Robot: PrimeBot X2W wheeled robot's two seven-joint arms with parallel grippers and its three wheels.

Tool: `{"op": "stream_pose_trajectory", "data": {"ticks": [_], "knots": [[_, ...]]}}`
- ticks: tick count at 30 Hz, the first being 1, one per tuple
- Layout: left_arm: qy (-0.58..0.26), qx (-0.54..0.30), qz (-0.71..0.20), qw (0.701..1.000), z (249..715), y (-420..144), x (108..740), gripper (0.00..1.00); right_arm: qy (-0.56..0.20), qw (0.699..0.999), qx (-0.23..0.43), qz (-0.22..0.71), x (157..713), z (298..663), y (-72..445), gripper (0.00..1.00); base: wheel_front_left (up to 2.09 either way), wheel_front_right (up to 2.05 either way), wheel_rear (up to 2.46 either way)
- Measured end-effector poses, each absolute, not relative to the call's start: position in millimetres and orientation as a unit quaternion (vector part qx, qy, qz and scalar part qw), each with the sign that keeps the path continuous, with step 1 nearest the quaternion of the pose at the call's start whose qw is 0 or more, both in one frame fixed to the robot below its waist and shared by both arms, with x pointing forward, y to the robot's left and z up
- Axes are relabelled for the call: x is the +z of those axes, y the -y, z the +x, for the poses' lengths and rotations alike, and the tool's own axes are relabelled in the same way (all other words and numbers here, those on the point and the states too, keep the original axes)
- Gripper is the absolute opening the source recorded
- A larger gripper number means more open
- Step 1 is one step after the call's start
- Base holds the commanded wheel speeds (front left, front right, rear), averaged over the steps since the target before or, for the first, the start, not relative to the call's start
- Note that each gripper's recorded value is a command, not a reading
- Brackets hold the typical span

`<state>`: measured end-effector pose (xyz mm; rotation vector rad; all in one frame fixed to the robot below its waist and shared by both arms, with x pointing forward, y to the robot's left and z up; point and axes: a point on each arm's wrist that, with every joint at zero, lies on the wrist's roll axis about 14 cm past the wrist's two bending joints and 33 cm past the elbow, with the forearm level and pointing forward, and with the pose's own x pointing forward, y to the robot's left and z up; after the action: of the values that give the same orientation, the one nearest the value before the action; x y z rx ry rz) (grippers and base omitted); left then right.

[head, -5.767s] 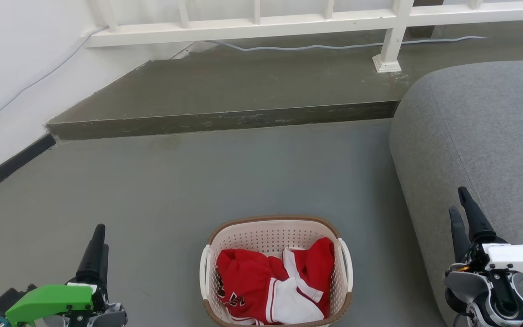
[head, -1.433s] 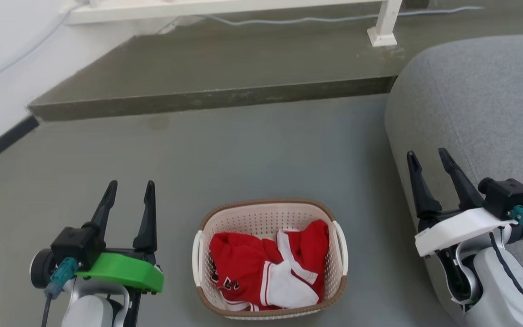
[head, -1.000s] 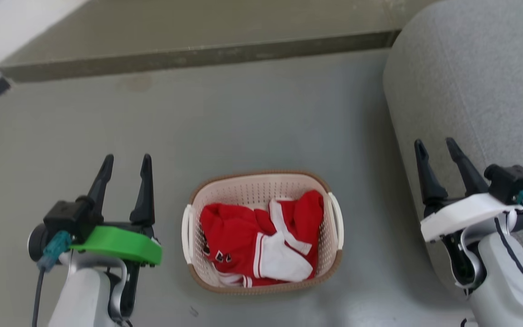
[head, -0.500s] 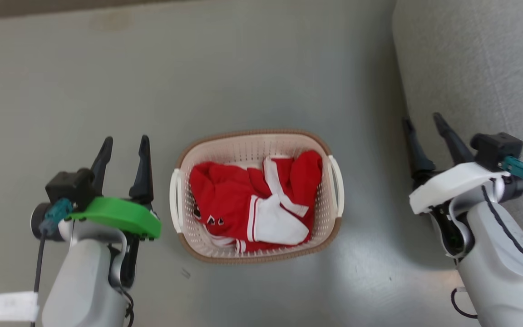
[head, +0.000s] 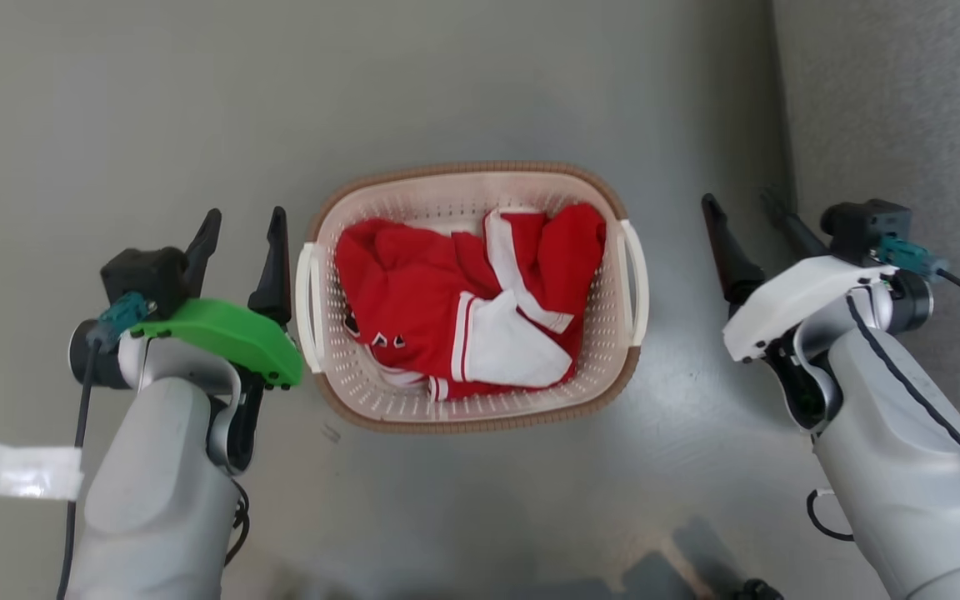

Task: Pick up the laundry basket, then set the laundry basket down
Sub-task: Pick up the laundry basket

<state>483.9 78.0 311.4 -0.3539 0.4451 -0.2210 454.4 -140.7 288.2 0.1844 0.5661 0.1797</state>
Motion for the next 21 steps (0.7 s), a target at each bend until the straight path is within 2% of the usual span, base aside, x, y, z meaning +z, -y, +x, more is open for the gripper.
{"op": "stream_pose_trajectory", "data": {"ticks": [10,21], "knots": [[-0.309,-0.106,-0.171,0.929,478.1,-74.8,247.9,1.00,-0.385,0.912,0.094,0.102,221.7,432.5,123.3,1.00,0.00,0.00,0.00],[-0.374,-0.107,-0.176,0.904,468.8,-66.4,199.4,1.00,-0.428,0.892,0.090,0.114,184.7,433.2,119.8,1.00,0.00,0.00,0.00]]}}
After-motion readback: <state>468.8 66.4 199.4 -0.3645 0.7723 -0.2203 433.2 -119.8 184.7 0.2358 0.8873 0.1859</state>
